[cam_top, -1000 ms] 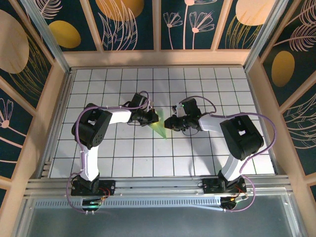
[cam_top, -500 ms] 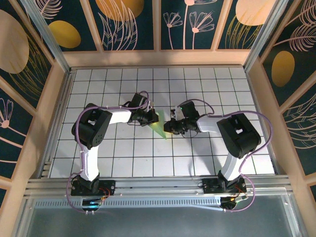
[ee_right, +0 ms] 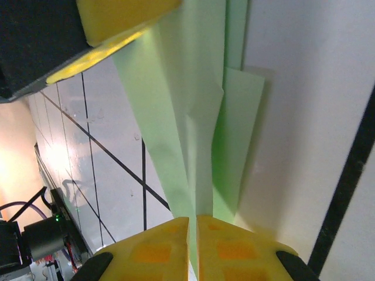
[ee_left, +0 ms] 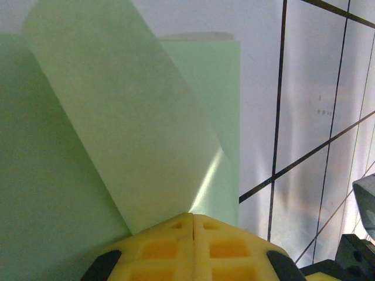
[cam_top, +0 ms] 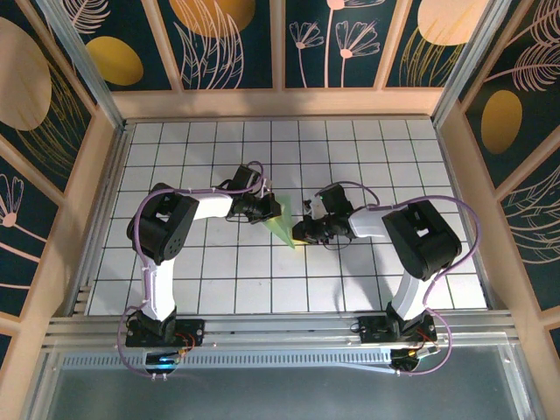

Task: Fold a paper plane with a square sheet of paper (fold left side to right side)
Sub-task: Fourth fold the wing at the center of the table.

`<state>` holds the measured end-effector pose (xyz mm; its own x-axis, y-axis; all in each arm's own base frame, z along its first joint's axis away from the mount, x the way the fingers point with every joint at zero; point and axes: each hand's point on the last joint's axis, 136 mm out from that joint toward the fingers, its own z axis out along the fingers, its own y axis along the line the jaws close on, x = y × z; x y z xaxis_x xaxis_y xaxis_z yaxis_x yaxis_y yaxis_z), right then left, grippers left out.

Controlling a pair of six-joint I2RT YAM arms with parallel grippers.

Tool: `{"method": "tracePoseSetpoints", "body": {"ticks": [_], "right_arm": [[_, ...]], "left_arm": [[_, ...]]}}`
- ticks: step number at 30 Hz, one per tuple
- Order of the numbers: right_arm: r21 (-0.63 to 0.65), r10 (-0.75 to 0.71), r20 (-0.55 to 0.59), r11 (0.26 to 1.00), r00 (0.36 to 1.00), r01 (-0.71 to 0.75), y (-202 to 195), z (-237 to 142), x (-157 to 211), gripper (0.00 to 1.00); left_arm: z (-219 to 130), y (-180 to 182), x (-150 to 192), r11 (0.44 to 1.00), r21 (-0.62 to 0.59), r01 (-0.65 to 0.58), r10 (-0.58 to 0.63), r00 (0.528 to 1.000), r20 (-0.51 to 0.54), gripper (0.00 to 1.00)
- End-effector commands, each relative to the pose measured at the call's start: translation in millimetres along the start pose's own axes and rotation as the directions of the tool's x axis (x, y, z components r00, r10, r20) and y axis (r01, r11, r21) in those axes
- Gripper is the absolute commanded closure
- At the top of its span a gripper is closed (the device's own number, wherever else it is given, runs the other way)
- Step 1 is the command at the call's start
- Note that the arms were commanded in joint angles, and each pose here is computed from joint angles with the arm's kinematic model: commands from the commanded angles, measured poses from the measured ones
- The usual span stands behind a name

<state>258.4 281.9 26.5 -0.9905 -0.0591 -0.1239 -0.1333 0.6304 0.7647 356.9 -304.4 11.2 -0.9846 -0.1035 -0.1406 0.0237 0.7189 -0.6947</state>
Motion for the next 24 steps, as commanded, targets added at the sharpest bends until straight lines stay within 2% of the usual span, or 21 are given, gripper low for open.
{"method": "tracePoseSetpoints", "body": {"ticks": [1,17,24], "right_arm": [[0.005,0.020,-0.048,1.000,0.999,-0.019,-2.1,7.2,16.7,0.88],[0.042,0.019,-0.058,0.999,0.998,-0.016,-5.9,9.8,20.3,0.92],[0.014,-0.039,-0.014,0.999,0.999,0.040,17.7,-4.4,8.1,0.93]], "left_arm": [[10.3,63.1,29.8,0.976,-0.207,0.072,-0.085,0.995,-0.053,1.00],[10.6,64.5,30.9,0.975,-0.211,0.074,-0.087,0.995,-0.054,1.00],[10.6,64.8,30.3,0.975,-0.212,0.073,-0.086,0.995,-0.053,1.00]]}}
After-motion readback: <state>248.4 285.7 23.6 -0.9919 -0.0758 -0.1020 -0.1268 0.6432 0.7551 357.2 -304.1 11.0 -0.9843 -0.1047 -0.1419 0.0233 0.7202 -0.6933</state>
